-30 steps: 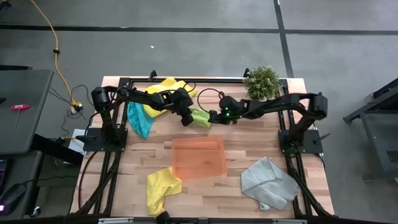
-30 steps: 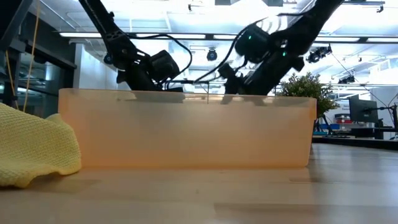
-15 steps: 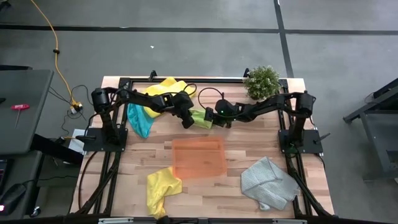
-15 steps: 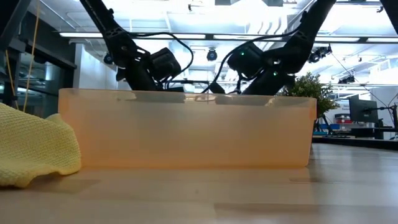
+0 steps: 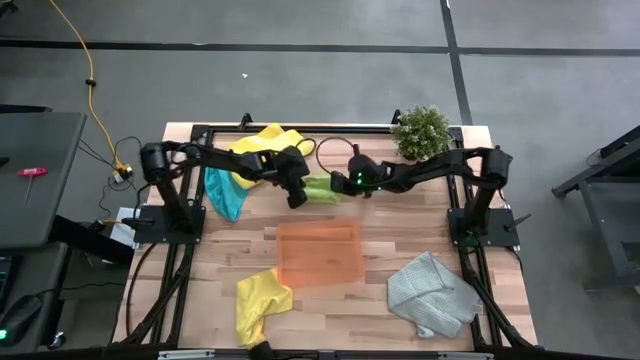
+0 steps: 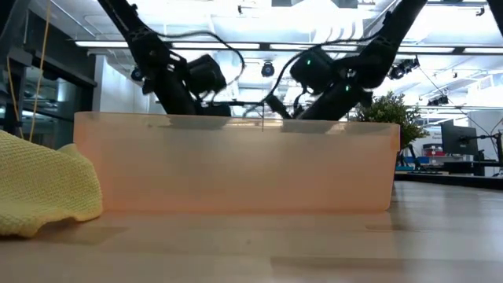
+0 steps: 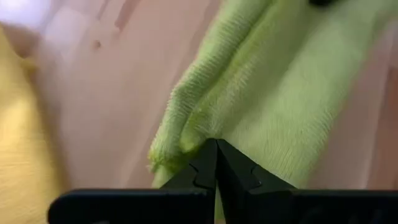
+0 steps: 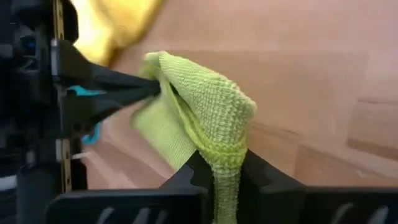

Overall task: Fold microfiber towels
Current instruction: Put the green towel into the bin

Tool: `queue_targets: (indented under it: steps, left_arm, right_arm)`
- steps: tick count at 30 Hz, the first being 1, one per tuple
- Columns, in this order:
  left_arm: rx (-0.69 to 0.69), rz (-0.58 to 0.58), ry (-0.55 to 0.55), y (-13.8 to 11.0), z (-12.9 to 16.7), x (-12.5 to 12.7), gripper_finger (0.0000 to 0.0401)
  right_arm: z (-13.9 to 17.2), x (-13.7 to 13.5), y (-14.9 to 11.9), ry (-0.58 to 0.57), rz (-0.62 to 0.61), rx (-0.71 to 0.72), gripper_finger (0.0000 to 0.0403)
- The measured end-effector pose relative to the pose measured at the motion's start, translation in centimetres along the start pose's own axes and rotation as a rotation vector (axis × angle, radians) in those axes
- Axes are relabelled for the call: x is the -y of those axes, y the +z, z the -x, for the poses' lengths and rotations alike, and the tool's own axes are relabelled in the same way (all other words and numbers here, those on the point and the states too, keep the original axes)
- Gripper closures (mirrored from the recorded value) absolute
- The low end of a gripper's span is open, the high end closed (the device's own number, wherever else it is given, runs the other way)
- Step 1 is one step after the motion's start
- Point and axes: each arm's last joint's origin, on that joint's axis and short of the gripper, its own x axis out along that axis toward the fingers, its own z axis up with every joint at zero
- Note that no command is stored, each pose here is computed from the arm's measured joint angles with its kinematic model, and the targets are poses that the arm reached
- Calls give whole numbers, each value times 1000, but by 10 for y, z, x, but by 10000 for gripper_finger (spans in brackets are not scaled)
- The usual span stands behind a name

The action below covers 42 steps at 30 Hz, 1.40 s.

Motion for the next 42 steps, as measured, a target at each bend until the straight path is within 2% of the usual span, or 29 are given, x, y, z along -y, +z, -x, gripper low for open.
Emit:
queue_targets:
  steps: [2,6,9,14,18,22,26,30,34,42]
  left_arm:
    - [35,-20,23,6,18,-9,401]
    - [127,-22,80,15,65,-26,401]
    - [243,1,107,21,106,-35,401]
    - [440,21,159,23,165,-39,401]
    - [530,55,171,20,191,-39,401]
    - [573,80,180,18,204,-41,401]
    - [571,86,174,17,205,-41,401]
    - [533,92,170,14,203,-40,401]
    - [520,94,169,13,203,-41,401]
    - [513,71,156,12,202,-40,401]
  right_arm:
    - [13,-6,7,5,30,-4,384]
    - [46,-35,17,29,154,-3,397]
    - [67,-60,16,53,239,-72,399]
    - [94,-117,2,180,399,-232,400]
    - [100,-155,-13,321,511,-355,401]
    - [96,-178,-29,433,582,-483,402]
    - [83,-180,-46,445,612,-573,402]
    - [64,-165,-64,350,581,-600,402]
    - [46,-152,-75,235,515,-544,402]
    - [32,-135,-100,171,287,-417,403]
